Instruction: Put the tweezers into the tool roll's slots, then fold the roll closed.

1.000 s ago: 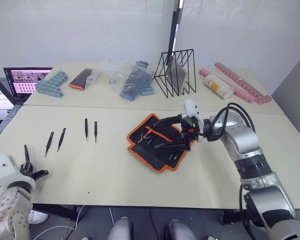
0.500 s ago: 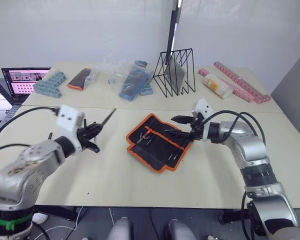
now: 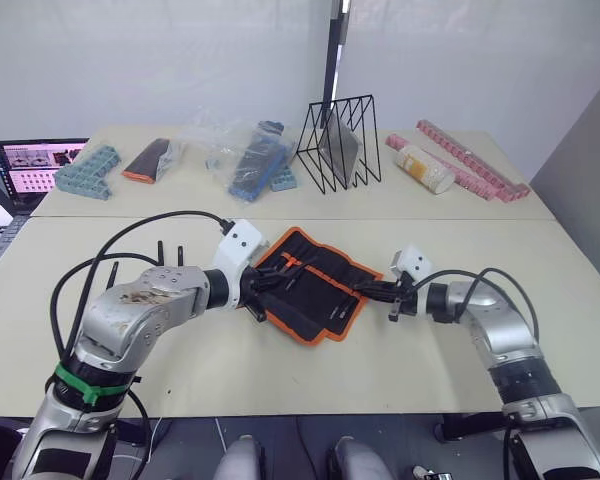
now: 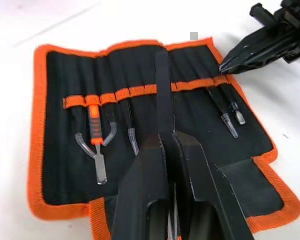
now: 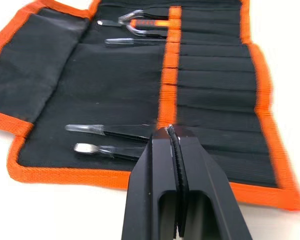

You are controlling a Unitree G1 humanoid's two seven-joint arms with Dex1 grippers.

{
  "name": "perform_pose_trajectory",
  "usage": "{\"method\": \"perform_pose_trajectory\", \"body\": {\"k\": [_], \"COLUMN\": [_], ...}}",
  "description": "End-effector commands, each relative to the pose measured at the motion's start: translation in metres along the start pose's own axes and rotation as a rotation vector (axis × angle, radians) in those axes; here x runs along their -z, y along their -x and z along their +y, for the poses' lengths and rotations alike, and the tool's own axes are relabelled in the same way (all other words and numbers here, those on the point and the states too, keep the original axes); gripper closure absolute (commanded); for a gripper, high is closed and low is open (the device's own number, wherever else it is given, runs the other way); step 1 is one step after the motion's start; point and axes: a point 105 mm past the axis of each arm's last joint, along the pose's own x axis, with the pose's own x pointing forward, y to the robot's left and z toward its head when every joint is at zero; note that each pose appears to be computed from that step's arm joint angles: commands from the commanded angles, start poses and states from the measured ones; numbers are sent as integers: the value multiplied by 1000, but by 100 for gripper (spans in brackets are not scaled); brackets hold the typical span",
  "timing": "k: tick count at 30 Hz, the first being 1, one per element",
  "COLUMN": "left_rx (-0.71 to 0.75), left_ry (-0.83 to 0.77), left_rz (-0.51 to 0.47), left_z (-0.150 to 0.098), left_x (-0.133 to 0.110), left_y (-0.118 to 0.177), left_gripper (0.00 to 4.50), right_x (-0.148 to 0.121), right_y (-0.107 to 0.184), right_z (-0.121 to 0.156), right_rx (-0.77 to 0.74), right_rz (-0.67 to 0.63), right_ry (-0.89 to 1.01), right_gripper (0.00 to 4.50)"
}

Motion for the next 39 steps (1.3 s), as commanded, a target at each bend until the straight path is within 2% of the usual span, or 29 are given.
{"method": "perform_pose_trajectory", "body": {"k": [1,6,14,23,32,39], "left_rx": [3,-21,-69,-100,-118,-96], "left_ry": [-25,-9,10,62,86,125], "left_rz": [-29,-19,30,31,51,21], "left_z": [-3,-3,-2,2,4,0], "left_x": [-11,-9,5,11,14,11], "left_y": [-1,-4,-6,-12,-18,-24], "left_gripper": [450,450,450,450,450,450], "right_x": [-19,-12,23,19,30,26], "right_y": [1,-11,-15,-15,-14,-17], "right_z": [-8,-6,-4,-5,-1,7], "right_rx": [36,29,51,63,51,46], "right_rz": [-81,-69,49,19,154,117], "right_ry": [30,12,-59,-106,-25,-51], "right_gripper": [447,447,447,447,447,447]}}
